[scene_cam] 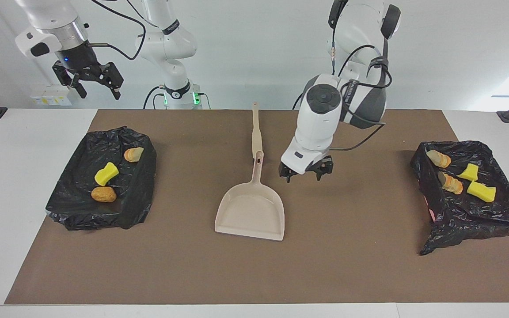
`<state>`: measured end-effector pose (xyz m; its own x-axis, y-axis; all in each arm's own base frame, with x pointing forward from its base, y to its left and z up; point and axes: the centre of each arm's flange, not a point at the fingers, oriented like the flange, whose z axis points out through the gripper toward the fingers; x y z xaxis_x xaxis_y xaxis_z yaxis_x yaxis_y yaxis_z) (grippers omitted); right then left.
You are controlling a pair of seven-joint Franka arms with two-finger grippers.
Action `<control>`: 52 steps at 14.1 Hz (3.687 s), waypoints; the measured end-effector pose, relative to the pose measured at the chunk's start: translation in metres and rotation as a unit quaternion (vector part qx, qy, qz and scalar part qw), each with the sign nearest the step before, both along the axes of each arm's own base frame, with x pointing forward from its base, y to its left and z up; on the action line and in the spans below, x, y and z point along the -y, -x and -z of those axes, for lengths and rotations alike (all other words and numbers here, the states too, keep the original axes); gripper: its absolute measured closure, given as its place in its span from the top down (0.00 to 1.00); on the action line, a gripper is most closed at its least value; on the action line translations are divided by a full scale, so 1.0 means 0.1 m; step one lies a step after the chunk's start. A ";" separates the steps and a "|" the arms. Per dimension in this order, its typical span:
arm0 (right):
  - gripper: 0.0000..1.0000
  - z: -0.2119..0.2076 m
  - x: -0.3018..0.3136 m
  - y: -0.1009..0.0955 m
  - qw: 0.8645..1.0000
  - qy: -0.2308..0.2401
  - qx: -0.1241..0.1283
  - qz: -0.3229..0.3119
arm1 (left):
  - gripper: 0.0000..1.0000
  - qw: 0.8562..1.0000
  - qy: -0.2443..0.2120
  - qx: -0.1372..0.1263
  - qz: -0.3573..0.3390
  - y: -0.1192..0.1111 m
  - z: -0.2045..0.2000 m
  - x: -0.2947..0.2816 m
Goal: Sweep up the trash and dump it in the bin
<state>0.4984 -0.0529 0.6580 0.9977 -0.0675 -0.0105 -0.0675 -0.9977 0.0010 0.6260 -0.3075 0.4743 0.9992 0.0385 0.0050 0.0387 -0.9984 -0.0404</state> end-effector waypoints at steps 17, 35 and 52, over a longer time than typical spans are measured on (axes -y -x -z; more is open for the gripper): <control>1.00 0.00 -0.01 0.00 1.000 0.000 0.000 -0.001 | 1.00 0.994 0.007 -0.007 0.110 0.38 -1.43 -2.40; 1.00 0.02 0.00 0.03 1.000 -0.001 -0.012 0.000 | 1.00 0.996 0.013 -0.017 0.092 0.85 -1.67 -2.76; 1.00 -0.01 -0.04 -0.01 1.000 0.000 0.002 -0.004 | 1.00 0.995 0.014 -0.025 0.095 0.75 -1.63 -2.73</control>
<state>0.4990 -0.0486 0.6586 0.9982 -0.0593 -0.0069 -0.0593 -0.9982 0.0017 0.5512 -0.0346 0.6372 0.9874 -0.1522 -0.0427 -0.1527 -0.9882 -0.0090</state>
